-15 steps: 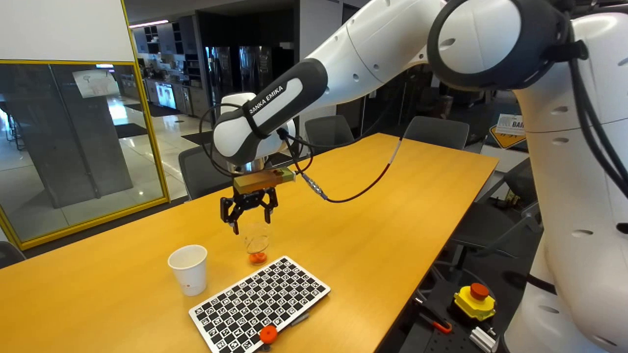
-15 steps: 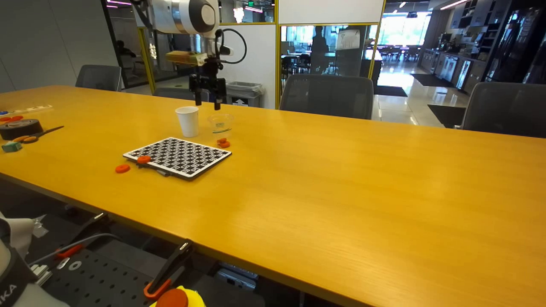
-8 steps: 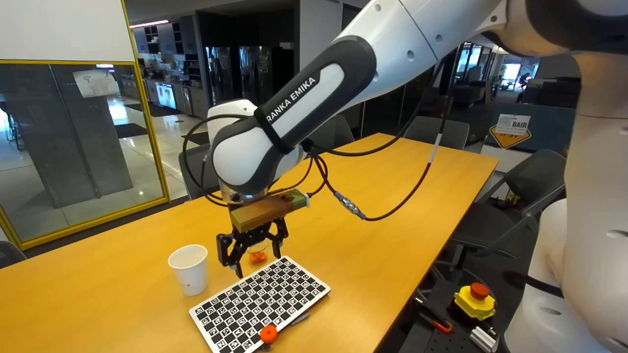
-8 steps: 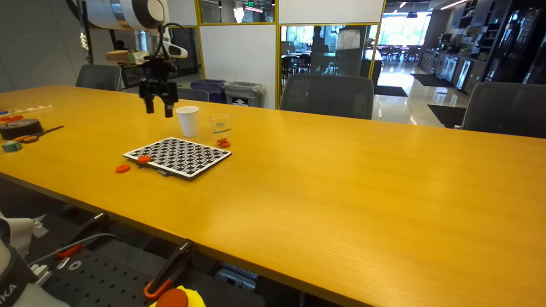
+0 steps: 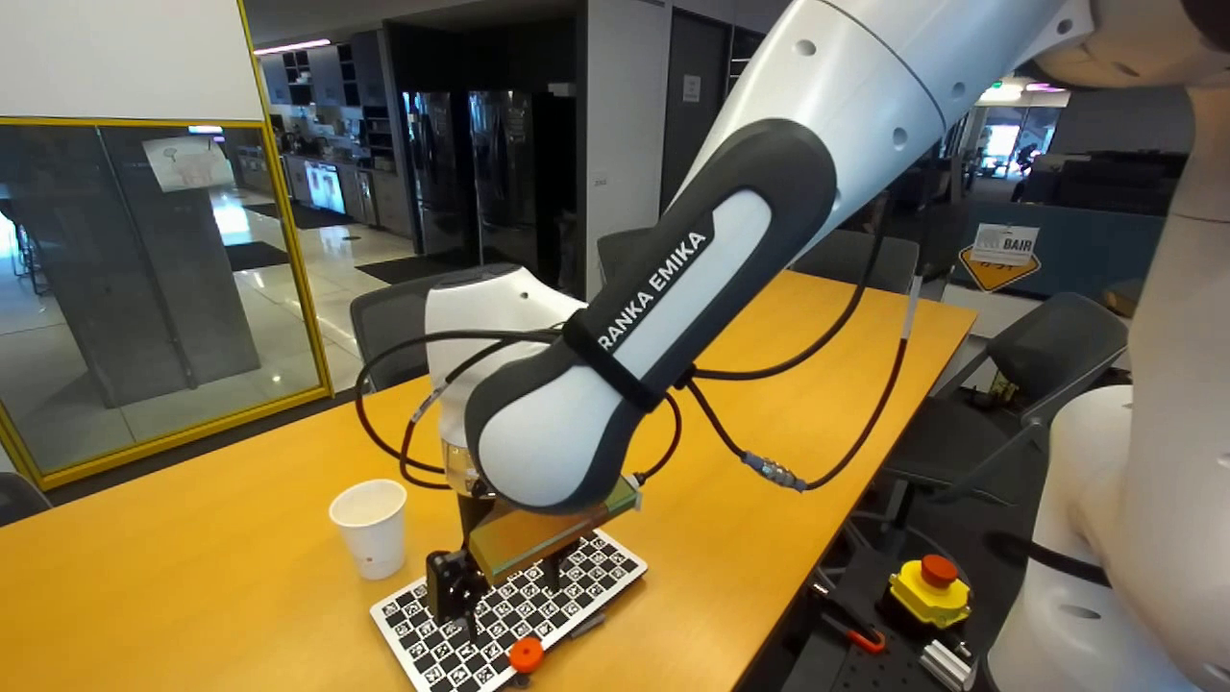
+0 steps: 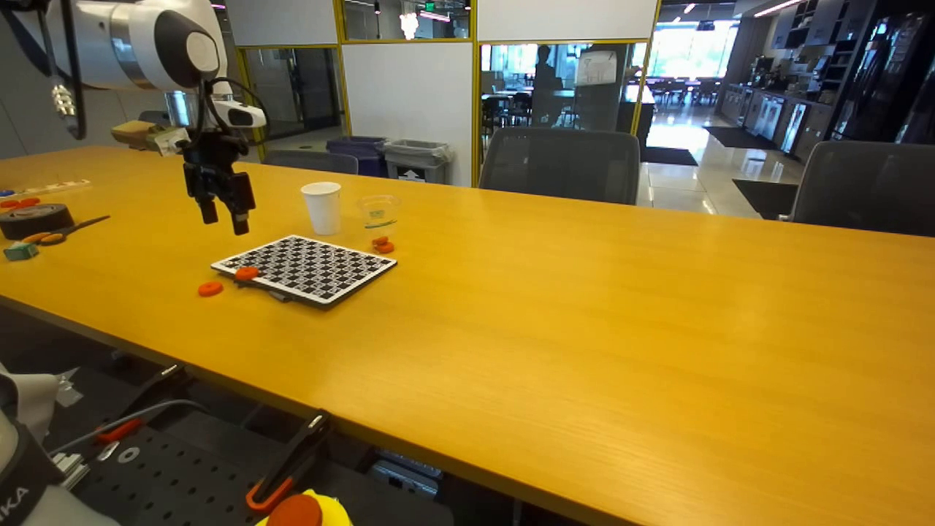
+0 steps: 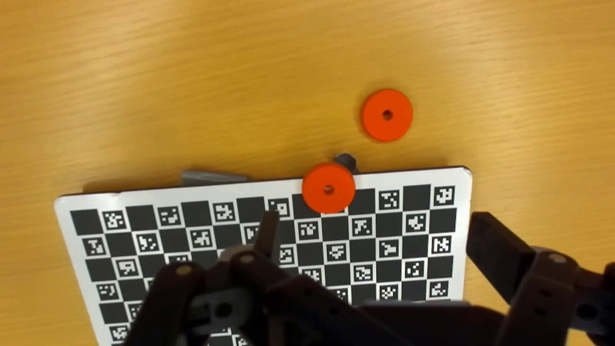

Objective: Put the yellow objects in the white cup and put the orange objects in the colourless cup

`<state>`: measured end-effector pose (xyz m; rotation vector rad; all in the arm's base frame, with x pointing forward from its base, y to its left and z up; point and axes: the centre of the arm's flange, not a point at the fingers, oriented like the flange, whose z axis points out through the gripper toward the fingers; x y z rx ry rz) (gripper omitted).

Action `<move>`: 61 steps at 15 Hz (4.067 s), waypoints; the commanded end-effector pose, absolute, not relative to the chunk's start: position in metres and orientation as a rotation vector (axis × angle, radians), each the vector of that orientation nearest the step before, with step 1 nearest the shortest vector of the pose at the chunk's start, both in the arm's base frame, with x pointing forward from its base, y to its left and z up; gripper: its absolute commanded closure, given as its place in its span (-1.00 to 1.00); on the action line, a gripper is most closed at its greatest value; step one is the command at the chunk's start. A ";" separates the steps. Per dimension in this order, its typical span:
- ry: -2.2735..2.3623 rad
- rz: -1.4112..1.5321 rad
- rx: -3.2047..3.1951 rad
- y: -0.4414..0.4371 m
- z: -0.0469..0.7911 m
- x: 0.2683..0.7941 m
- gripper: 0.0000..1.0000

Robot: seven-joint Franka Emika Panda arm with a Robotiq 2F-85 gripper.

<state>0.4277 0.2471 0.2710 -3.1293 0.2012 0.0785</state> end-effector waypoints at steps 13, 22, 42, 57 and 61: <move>0.289 0.023 -3.083 0.229 0.203 0.434 -1.00; 0.320 0.064 -3.085 0.228 0.181 0.453 -1.00; 0.312 0.058 -3.099 0.231 0.200 0.436 -1.00; 0.310 0.082 -3.100 0.227 0.196 0.433 0.01; 0.315 0.076 -3.101 0.226 0.201 0.433 0.58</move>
